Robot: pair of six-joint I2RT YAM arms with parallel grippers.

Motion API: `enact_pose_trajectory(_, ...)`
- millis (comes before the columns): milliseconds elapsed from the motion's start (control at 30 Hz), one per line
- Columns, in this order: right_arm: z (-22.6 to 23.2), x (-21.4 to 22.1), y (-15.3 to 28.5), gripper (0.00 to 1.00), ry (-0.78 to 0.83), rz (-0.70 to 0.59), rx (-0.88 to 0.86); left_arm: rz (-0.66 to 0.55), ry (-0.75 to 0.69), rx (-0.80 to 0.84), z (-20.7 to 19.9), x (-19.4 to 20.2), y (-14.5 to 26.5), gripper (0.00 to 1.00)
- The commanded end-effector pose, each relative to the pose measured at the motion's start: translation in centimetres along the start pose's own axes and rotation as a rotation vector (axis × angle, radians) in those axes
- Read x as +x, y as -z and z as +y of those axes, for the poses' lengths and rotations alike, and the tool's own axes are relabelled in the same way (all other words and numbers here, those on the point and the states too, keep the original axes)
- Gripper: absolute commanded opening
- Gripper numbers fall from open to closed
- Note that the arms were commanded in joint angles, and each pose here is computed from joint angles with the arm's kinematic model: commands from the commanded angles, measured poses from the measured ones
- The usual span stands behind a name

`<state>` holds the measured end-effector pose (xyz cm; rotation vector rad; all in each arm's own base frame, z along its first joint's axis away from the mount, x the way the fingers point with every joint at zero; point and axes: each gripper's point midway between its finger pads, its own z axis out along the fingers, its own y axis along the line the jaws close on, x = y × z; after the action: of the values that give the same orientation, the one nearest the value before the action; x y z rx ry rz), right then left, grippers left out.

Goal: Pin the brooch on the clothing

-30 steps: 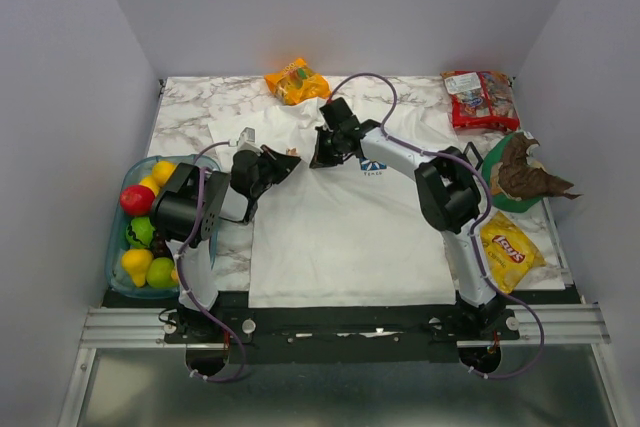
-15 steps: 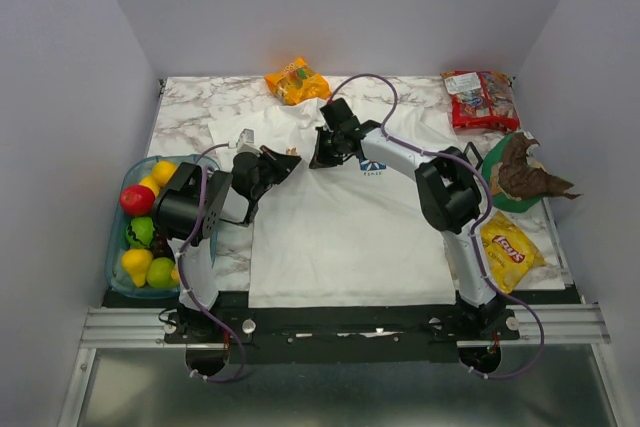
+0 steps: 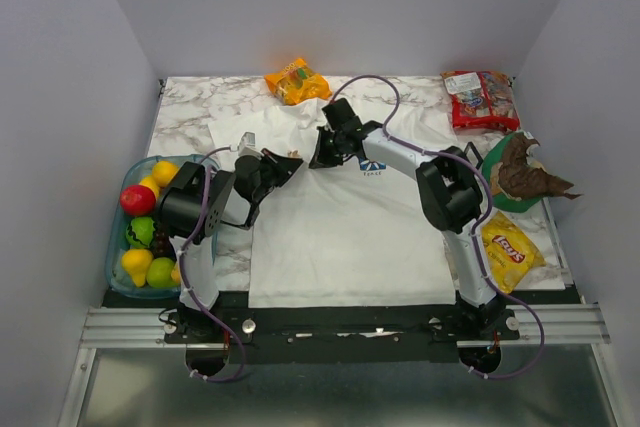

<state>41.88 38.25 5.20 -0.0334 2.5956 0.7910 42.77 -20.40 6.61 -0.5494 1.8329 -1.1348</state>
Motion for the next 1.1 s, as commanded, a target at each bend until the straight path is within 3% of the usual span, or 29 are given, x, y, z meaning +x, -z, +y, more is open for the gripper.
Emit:
enact_pose_trajectory(0,2.2,-1.2,1.7,0.01,-0.019,-0.030,-0.082,-0.034,0.008,0.000,0.4,0.1,0.1,0.00)
enact_pose_trajectory(667,2.9,-1.6,1.9,0.01,-0.059,-0.034,-0.133,0.003,0.032,-0.033,2.0,2.1,0.7,0.00)
enact_pose_trajectory(1067,2.2,-0.9,1.4,0.01,-0.062,-0.012,-0.125,0.030,0.023,0.052,0.2,2.2,-0.2,0.00)
